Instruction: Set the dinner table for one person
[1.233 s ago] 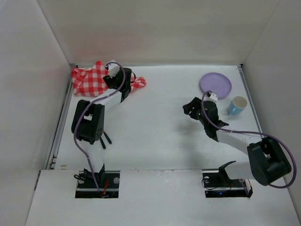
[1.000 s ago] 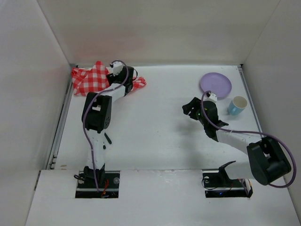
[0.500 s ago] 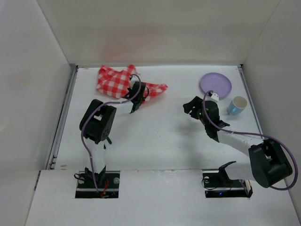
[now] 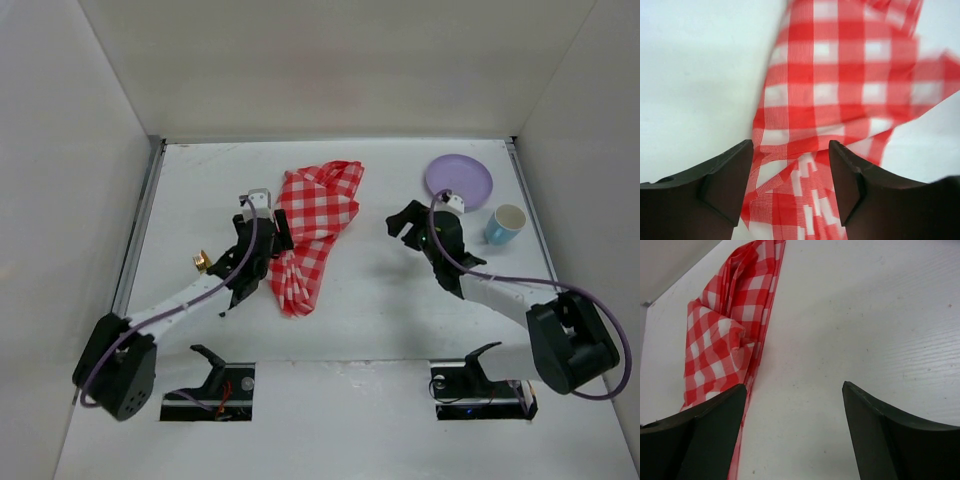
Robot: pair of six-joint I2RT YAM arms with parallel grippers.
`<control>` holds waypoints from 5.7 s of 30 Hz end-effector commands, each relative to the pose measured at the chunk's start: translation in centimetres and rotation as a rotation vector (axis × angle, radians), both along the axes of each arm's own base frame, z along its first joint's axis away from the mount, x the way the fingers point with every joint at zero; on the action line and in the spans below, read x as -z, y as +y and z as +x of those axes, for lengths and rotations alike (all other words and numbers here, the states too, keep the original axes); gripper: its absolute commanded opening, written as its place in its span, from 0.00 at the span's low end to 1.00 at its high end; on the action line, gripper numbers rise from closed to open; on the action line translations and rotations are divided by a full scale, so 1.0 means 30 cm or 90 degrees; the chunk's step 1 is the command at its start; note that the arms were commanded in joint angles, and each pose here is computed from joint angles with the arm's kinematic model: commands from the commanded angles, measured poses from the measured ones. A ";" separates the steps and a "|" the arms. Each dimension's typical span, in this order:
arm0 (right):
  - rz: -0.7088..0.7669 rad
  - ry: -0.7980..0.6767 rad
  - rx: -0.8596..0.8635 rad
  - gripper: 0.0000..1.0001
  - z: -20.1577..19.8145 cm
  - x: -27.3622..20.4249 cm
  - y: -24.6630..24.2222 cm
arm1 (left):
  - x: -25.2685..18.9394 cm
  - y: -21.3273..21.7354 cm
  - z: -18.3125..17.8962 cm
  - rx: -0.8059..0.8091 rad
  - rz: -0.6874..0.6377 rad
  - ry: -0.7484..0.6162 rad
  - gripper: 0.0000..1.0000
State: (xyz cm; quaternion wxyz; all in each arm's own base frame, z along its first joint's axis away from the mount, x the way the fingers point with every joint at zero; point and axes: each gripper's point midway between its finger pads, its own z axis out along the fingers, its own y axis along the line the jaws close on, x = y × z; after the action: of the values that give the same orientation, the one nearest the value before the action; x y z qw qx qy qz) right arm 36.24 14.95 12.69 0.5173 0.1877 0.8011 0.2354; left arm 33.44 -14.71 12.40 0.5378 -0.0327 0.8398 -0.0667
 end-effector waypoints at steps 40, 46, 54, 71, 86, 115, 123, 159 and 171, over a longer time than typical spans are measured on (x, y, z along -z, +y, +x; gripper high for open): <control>0.123 0.033 -0.134 0.73 -0.202 -0.064 0.306 | -0.199 0.029 0.235 -0.194 -0.237 -0.077 0.46; 0.109 0.020 -0.039 0.76 -0.097 -0.068 0.134 | -0.129 -0.019 0.040 -0.154 -0.262 -0.046 0.57; 0.090 0.068 -0.061 0.83 0.008 0.003 0.190 | -0.016 -0.265 -0.027 -0.041 -0.325 0.051 0.68; -0.048 0.050 -0.087 0.16 0.159 -0.113 0.295 | 0.139 -0.249 0.268 -0.110 -0.367 0.051 0.72; -0.169 0.037 -0.143 0.63 0.170 -0.234 0.492 | 0.074 -0.252 -0.014 -0.025 -0.311 0.024 0.65; 0.058 0.092 -0.115 0.63 0.254 -0.015 0.330 | 0.135 -0.533 0.078 -0.017 -0.077 -0.059 0.71; 0.106 0.081 -0.117 0.28 0.333 -0.050 0.338 | 0.215 -0.472 0.170 -0.062 -0.059 -0.056 0.63; 0.060 -0.330 -0.155 0.07 0.510 -1.037 0.435 | -0.953 -0.106 0.411 -0.043 -0.214 -0.381 0.02; 0.053 0.067 -0.243 0.15 0.114 -0.081 0.422 | -0.207 -0.010 -0.001 -0.090 -0.030 -0.175 0.43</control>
State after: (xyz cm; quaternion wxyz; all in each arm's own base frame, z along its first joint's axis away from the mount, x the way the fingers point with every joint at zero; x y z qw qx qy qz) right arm 41.13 27.70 28.45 0.5453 0.0293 0.7433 0.3864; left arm 35.20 -17.88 26.62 0.7002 -0.0831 0.6948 -0.1416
